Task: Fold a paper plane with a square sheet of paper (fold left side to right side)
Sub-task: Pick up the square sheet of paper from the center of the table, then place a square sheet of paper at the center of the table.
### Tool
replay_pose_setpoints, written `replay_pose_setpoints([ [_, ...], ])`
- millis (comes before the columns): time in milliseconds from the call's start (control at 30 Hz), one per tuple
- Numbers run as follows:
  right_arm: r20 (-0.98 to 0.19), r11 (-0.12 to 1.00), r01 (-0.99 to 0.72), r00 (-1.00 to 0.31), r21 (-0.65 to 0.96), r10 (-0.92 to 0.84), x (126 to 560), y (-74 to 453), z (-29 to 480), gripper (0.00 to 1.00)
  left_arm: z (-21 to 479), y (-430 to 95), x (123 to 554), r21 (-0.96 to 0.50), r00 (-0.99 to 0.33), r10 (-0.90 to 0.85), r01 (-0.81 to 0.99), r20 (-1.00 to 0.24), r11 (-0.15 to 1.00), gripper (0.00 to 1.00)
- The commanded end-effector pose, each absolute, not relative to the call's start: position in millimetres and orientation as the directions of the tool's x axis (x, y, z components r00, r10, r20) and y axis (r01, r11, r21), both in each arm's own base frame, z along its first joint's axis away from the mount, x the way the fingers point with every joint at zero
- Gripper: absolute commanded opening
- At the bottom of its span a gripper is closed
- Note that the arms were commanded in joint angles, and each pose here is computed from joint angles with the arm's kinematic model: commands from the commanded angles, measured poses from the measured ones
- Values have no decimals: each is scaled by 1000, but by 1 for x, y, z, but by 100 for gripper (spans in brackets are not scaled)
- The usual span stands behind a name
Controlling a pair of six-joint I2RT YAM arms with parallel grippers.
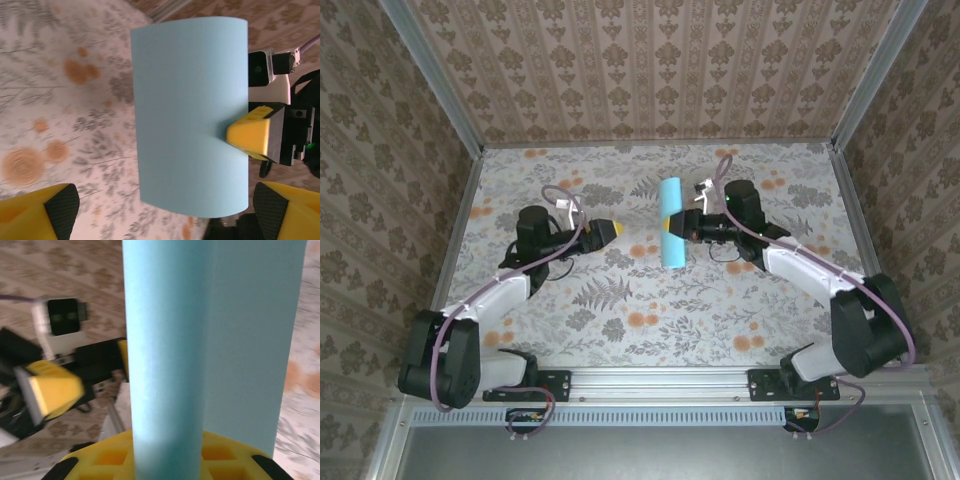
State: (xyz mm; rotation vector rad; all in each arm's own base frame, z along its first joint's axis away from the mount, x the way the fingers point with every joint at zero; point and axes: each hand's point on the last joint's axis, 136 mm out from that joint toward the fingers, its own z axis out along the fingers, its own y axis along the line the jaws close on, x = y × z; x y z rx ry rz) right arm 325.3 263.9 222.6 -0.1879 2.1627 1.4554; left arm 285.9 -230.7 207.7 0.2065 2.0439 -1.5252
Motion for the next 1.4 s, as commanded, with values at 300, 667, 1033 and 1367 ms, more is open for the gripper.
replay_pose_setpoints([
  [300, -702, 94, -696, -697, 712, 146, 260, 275, 378, 23, 327, -258, 260, -743, -725, -181, 667, -665, 60, 100],
  [667, -711, 89, -707, -687, 702, 150, 252, 279, 386, 24, 367, -279, 239, -669, -668, -149, 742, -729, -47, 92],
  [1033, -671, 251, -624, -713, 740, 203, 277, 254, 347, 27, 351, -276, 241, -681, -671, -138, 731, -729, 45, 14],
  [1367, -634, 497, -495, -757, 713, 155, 289, 232, 283, 50, 293, -276, 254, -758, -757, -89, 628, -648, 178, 0],
])
